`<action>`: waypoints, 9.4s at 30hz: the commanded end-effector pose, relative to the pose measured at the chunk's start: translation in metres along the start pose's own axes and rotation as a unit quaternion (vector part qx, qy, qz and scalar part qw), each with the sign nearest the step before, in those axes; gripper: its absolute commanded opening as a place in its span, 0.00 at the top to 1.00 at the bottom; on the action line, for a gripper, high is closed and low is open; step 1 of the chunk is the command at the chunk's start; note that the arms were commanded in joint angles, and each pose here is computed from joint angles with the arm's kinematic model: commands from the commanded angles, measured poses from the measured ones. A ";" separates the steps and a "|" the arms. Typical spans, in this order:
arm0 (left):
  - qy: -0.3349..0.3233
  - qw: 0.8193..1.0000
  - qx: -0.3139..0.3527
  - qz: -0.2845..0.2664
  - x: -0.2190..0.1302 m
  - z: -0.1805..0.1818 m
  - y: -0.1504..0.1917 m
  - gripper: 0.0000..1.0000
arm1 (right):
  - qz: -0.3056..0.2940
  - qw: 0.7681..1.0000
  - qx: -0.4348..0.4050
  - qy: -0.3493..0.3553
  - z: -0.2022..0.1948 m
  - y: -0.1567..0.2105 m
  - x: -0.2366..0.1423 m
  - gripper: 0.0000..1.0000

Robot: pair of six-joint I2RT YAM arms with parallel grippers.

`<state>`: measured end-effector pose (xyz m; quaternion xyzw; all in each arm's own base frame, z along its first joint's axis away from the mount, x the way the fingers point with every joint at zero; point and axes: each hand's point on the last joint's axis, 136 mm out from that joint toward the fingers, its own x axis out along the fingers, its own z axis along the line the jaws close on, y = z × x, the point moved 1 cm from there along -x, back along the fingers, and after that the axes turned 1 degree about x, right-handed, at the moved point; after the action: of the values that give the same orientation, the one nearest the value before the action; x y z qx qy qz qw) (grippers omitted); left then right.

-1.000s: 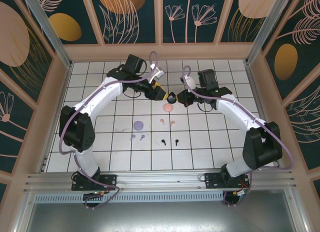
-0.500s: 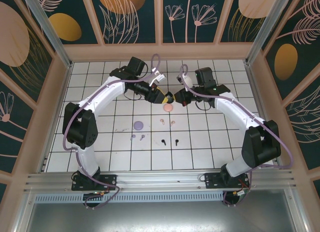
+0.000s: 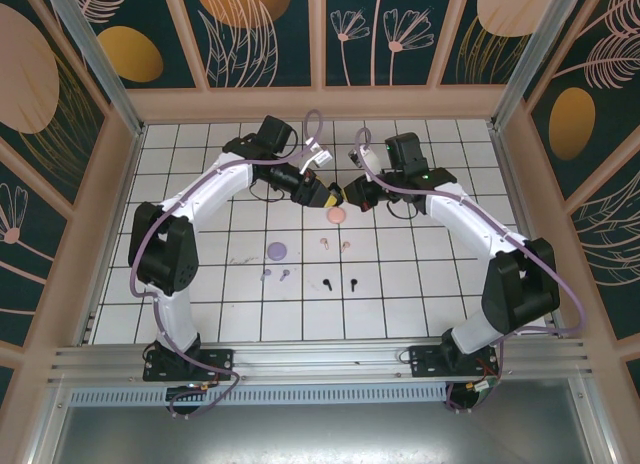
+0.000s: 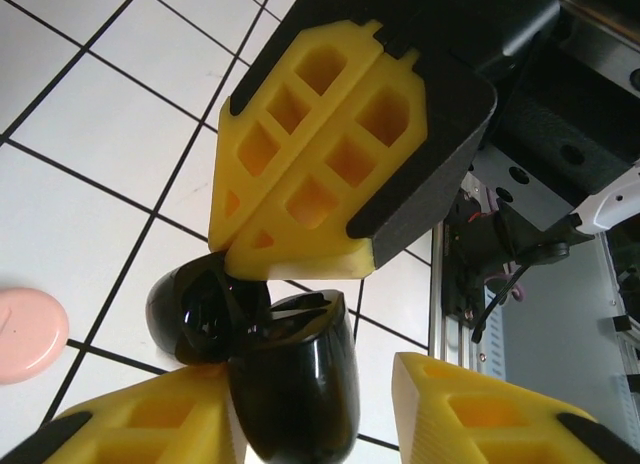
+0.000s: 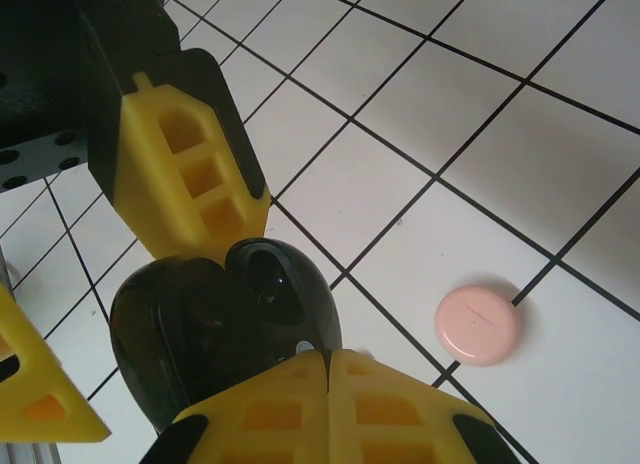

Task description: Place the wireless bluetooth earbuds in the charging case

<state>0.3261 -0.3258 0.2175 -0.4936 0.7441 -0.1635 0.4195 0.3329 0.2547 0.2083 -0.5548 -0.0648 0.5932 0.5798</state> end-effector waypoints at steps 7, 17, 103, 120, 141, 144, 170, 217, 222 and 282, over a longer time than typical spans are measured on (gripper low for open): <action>0.017 1.000 0.014 -0.008 0.001 -0.004 -0.005 0.78 | -0.006 1.000 -0.015 -0.002 0.004 -0.012 0.002 1.00; 0.008 1.000 0.015 -0.021 0.002 -0.001 -0.004 1.00 | -0.037 0.999 -0.016 0.023 0.003 -0.030 -0.011 0.94; -0.264 0.793 0.166 -0.523 -0.161 -0.073 0.031 1.00 | 0.216 0.913 0.221 0.267 0.076 0.199 0.103 0.62; -0.249 0.800 0.163 -0.521 -0.154 -0.070 0.032 1.00 | 0.246 0.893 0.195 0.321 0.067 0.213 0.093 0.62; -0.235 0.799 0.159 -0.529 -0.152 -0.068 0.032 1.00 | 0.213 0.873 0.275 0.342 0.067 0.206 0.104 0.63; -0.233 0.800 0.158 -0.529 -0.151 -0.068 0.033 1.00 | 0.211 0.872 0.277 0.345 0.066 0.205 0.104 0.66; -0.224 0.804 0.155 -0.528 -0.148 -0.066 0.032 1.00 | 0.174 0.879 0.276 0.347 0.066 0.187 0.098 0.86; -0.140 0.850 0.358 -0.360 -0.062 -0.084 -0.016 1.00 | -0.274 0.953 -0.066 0.112 0.149 -0.108 -0.106 0.86; -0.133 0.845 0.370 -0.362 -0.065 -0.092 -0.016 1.00 | -0.280 0.953 -0.069 0.095 0.153 -0.105 -0.113 0.86; -0.109 0.833 0.398 -0.370 -0.073 -0.127 -0.021 1.00 | -0.265 0.960 -0.049 0.071 0.143 -0.091 -0.094 0.88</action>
<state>0.2588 -0.2899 0.3182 -0.5508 0.3443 -0.5013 0.5717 0.2574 0.2972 0.3680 -0.5961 -0.1829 0.3888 0.6782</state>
